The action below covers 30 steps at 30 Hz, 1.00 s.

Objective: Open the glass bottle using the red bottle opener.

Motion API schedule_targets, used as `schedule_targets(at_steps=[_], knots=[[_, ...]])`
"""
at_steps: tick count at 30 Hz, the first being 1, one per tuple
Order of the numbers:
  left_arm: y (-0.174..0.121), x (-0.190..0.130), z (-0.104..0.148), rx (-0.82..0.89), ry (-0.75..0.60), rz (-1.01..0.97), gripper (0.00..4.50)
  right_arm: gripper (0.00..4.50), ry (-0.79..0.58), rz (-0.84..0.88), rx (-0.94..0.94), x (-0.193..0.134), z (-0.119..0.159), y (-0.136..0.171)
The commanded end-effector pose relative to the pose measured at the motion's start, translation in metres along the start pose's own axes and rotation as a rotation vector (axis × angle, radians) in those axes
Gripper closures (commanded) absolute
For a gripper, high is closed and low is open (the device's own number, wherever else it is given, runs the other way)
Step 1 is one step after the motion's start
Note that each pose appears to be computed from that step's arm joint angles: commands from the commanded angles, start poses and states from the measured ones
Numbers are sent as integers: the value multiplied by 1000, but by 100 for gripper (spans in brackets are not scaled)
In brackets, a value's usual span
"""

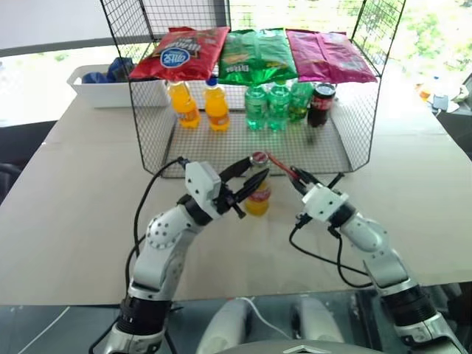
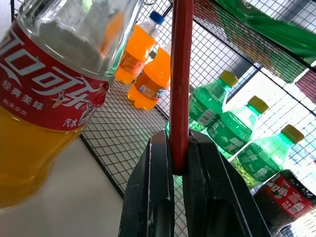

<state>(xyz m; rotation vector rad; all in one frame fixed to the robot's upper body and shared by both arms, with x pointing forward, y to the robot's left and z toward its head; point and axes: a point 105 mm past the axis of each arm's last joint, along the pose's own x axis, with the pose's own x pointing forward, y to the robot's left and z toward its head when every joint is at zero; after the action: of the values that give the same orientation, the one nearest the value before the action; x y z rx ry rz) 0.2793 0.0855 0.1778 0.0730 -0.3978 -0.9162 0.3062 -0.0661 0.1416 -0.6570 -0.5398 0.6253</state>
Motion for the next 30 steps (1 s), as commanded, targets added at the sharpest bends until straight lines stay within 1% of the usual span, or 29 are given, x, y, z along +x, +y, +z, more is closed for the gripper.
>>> schedule_targets(at_steps=[1, 5, 8, 11, 15, 21, 26, 28, 30], knots=[[-1, -1, -7, -11, 45, -14, 302, 450, -125, -78, -49, 12, 23, -12], [-1, -2, -8, -12, 49, -15, 302, 450, -133, -137, -12, 14, 23, -20], [-1, -2, -9, -13, 52, -16, 302, 450, -160, -146, -4, 13, 27, -22], [-1, -3, -9, -16, 52, -16, 302, 450, -177, -101, -47, 11, 30, -15], [-1, -3, -9, -18, 53, -18, 302, 450, -163, -54, -79, 9, 25, -6], [0, -3, -9, -17, 56, -21, 302, 450, -151, 33, -186, 9, 16, 7], [-1, -1, -10, -21, 56, -28, 302, 450, -178, 107, -322, 14, 10, 18], [-2, 0, -10, -24, 55, -34, 302, 450, -197, 121, -352, 17, 8, 24], [-3, 0, -11, -26, 55, -38, 302, 450, -197, 94, -369, 20, 4, 23]])
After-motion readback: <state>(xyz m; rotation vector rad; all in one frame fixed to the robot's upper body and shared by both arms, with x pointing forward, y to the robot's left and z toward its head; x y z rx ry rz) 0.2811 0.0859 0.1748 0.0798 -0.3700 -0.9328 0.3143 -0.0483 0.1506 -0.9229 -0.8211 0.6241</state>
